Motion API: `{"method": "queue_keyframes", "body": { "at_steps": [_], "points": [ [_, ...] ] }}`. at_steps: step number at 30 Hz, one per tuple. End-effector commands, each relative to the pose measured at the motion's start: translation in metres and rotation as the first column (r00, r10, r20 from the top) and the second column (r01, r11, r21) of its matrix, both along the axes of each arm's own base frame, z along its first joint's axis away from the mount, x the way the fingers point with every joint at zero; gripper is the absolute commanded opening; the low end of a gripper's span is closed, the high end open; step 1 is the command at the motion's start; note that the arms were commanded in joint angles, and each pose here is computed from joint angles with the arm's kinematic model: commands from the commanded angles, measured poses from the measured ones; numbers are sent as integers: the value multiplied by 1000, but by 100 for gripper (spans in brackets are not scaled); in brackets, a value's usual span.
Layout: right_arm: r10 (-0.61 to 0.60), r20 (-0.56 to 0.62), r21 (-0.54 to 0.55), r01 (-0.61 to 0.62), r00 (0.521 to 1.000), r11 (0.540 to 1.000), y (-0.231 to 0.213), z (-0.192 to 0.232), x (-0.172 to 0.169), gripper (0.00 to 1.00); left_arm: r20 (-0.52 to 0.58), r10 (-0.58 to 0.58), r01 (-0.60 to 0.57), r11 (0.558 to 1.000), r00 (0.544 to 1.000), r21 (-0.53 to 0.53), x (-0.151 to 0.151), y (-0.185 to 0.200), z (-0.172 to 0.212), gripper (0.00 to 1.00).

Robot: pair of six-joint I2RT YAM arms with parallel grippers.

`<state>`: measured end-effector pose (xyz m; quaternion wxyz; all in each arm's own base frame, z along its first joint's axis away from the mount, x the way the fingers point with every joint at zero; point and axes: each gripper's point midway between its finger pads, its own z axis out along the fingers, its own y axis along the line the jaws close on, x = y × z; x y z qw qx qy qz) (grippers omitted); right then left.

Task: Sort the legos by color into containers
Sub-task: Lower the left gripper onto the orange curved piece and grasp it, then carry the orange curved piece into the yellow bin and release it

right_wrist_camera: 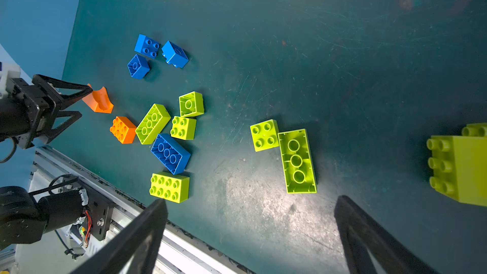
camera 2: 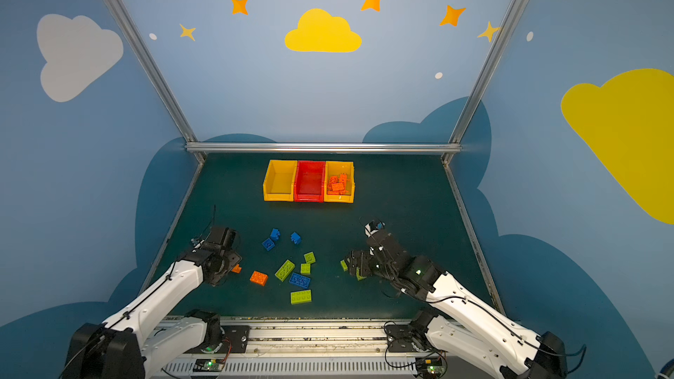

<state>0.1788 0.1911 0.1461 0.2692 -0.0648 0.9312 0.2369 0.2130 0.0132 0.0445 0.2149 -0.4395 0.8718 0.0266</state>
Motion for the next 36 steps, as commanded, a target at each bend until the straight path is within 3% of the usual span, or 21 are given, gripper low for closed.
{"method": "queue_keyframes", "body": {
  "at_steps": [1,7,22,27,36],
  "points": [
    [8,-6,-26,-8,1000,1000,-3,-12,-1,97,-14,-7,7,1000,1000,-15,3,-2,-7,67],
    [19,-16,-24,-19,1000,1000,-1,-14,-1,97,-47,-9,8,1000,999,-18,8,-3,-15,61],
    [-2,-1,-25,2,1000,1000,-13,-10,-5,97,-105,-36,35,999,994,-18,26,-3,-22,20],
    [-11,5,-18,11,1000,1000,-15,-7,-5,97,-152,-73,68,997,986,-40,31,-10,-24,14],
    [-19,5,-5,19,1000,1000,-15,-4,-5,97,-130,-148,146,989,980,-22,46,-21,-4,9]
  ]
}}
